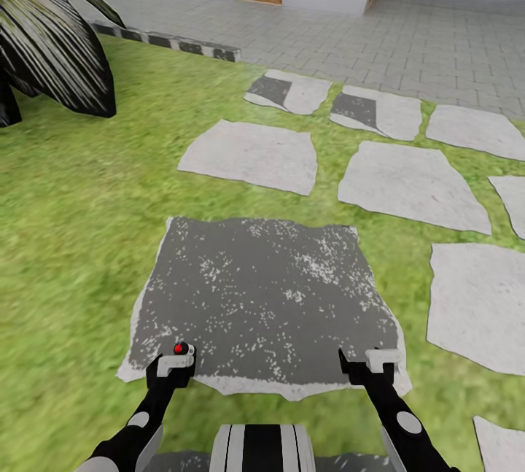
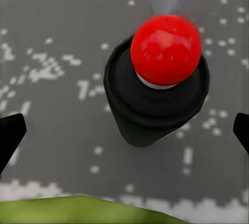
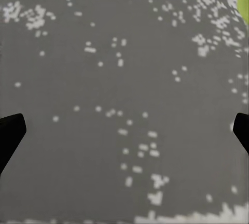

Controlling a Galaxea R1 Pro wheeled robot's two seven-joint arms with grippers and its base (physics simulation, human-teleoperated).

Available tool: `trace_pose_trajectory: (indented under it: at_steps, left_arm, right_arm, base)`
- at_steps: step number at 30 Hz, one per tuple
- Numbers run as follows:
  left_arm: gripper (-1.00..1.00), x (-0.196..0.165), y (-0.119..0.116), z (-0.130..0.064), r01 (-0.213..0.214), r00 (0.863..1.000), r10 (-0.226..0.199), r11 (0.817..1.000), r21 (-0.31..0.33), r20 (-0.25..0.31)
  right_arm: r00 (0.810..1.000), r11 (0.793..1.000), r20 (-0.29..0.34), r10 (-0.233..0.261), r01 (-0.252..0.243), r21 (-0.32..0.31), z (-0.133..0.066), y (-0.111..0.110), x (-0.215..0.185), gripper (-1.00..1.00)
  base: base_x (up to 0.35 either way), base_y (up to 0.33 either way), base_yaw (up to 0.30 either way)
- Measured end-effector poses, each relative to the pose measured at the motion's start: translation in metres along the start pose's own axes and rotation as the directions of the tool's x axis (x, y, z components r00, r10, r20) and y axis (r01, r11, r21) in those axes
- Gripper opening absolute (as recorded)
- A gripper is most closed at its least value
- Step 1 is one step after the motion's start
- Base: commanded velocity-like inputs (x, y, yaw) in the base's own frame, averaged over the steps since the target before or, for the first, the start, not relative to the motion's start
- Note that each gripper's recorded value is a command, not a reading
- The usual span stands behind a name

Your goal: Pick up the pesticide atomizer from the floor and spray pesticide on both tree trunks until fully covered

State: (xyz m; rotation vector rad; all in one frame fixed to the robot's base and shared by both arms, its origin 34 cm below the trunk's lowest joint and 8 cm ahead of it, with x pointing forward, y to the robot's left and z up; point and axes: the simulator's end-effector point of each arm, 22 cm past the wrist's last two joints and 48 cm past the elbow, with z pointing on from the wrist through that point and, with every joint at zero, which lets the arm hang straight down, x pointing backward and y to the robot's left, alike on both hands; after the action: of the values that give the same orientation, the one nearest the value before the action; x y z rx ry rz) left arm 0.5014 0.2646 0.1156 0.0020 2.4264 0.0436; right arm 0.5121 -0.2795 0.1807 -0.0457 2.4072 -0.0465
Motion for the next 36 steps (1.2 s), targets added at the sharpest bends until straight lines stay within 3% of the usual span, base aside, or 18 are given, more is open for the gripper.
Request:
trace_pose_trajectory:
  at_steps: [36]
  left_arm:
    - [1.00,-0.0008,-0.0006,0.0000,0.000,1.000,0.000,1.000,0.001,0.001]
  right_arm:
    - [1.000,1.000,0.001,0.000,0.000,0.000,-0.0002,-0.0001,-0.0007,1.00]
  base:
    - [0.022,-0.004,-0.002]
